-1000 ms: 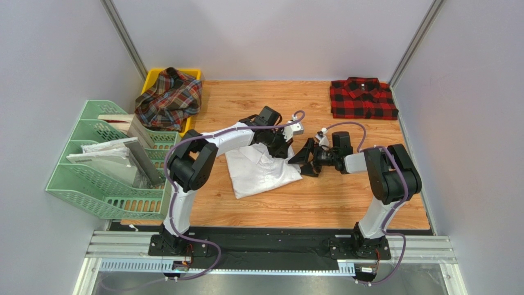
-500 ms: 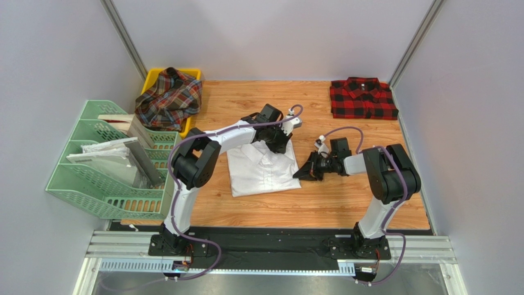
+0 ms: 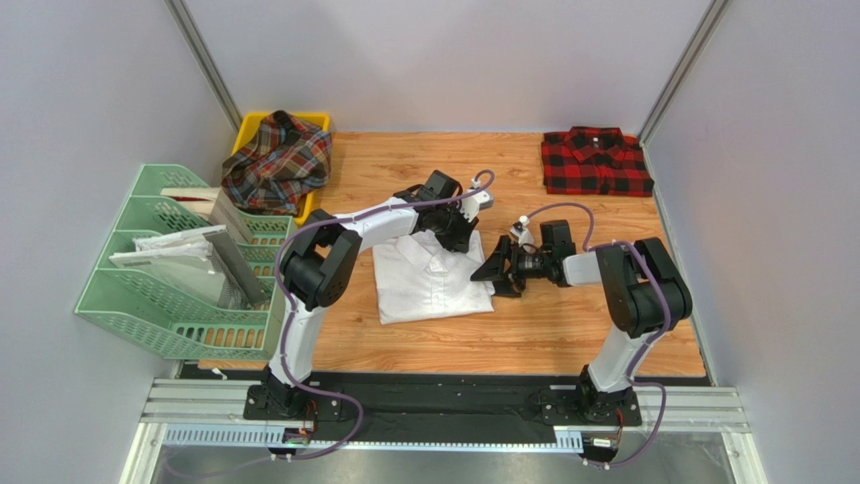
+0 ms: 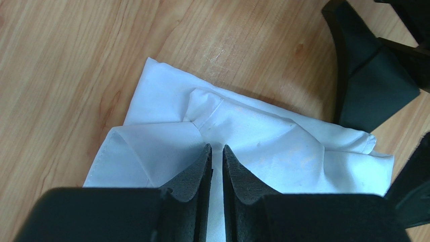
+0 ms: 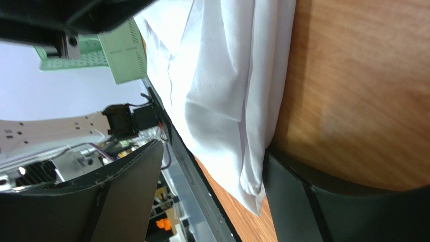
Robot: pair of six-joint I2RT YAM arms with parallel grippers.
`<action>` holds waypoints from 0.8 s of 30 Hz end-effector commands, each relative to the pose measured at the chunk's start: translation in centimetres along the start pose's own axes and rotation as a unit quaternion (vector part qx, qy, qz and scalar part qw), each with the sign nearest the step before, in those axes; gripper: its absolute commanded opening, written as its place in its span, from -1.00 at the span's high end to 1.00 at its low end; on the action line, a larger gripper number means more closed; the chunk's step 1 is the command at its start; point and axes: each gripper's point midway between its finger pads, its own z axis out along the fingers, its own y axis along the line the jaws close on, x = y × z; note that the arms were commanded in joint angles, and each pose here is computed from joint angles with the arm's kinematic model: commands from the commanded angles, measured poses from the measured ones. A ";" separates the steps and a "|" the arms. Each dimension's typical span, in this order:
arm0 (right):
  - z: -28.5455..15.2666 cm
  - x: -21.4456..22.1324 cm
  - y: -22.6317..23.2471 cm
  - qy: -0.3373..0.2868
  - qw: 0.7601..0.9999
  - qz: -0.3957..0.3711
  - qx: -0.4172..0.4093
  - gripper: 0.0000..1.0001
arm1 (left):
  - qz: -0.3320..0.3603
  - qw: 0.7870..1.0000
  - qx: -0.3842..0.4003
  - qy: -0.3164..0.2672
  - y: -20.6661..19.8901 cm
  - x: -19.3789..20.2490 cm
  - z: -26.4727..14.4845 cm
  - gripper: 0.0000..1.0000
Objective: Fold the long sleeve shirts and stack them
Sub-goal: Neatly place the folded shirt to the corner
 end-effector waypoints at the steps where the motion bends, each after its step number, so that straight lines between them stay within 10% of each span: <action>1: 1.6 -3.0 -2.0 -0.044 0.999 0.011 0.029 -0.59 | 0.013 0.999 0.018 -0.033 -0.8 -2.9 -1.7 0.61; 12: 4.4 -3.6 -5.5 -0.051 0.995 0.047 0.071 -0.27 | 0.003 0.999 0.016 -0.031 -0.4 -2.6 -1.1 0.61; 17: 4.3 -4.9 -4.3 -0.068 0.995 0.030 0.068 0.82 | -0.008 0.999 0.019 -0.050 -0.1 -3.6 -2.2 0.59; 24: 3.0 -4.6 -0.5 -0.068 0.996 0.036 0.053 0.96 | 0.125 0.983 0.021 -0.132 -4.2 -5.9 -11.2 -0.11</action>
